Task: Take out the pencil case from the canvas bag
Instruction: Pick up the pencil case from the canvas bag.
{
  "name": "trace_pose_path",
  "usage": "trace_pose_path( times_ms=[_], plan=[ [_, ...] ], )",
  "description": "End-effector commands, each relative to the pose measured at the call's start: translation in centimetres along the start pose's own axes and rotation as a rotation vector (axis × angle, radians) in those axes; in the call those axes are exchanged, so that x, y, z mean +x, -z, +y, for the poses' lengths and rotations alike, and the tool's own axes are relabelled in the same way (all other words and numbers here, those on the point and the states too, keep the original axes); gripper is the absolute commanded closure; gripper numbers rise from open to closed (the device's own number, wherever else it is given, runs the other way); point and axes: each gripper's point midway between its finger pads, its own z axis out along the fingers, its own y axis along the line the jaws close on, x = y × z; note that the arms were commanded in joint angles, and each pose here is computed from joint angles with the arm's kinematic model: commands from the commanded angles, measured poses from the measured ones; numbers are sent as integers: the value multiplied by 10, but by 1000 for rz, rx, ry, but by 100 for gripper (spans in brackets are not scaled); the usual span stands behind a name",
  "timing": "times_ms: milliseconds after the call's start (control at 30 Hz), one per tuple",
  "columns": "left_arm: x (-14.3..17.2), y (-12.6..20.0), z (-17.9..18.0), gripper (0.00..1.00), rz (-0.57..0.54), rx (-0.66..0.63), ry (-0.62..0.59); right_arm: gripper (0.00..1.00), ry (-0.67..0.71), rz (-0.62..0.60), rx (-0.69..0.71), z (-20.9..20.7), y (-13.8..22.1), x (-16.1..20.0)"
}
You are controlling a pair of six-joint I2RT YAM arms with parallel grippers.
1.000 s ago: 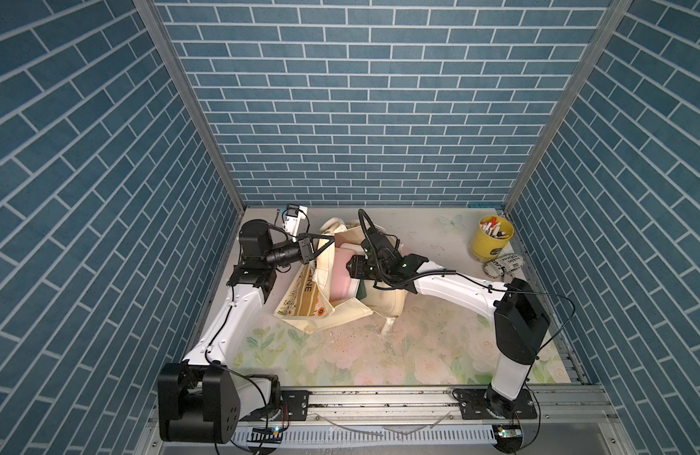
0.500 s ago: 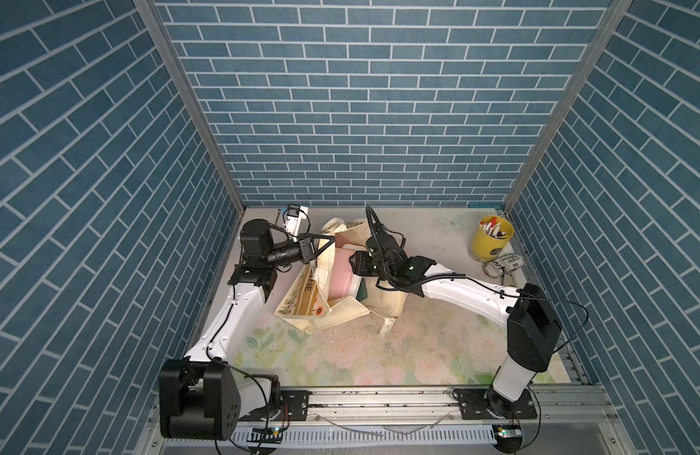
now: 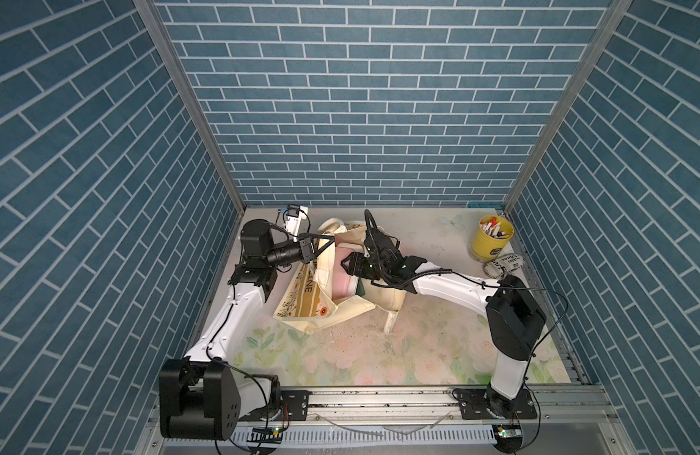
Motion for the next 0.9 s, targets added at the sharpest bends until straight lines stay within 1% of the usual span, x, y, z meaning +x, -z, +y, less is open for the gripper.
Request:
trace_pose_path(
  times_ms=[0,100,467,767,867],
  plan=[
    [-4,1,-23,100,6,85,-79,46,-103,37,-100,5,-13,1],
    [-5,0,-24,100,4,89,-77,46,-100,40,-156,14,-14,0],
    [-6,-2,-24,100,3,101,-78,47,-71,39,-280,38,-12,-4],
    [-8,-2,-28,100,-5,130,-83,47,-91,80,-289,39,-22,1],
    [-9,-2,-29,100,-8,132,-84,47,-100,99,-273,35,-26,4]
  ],
)
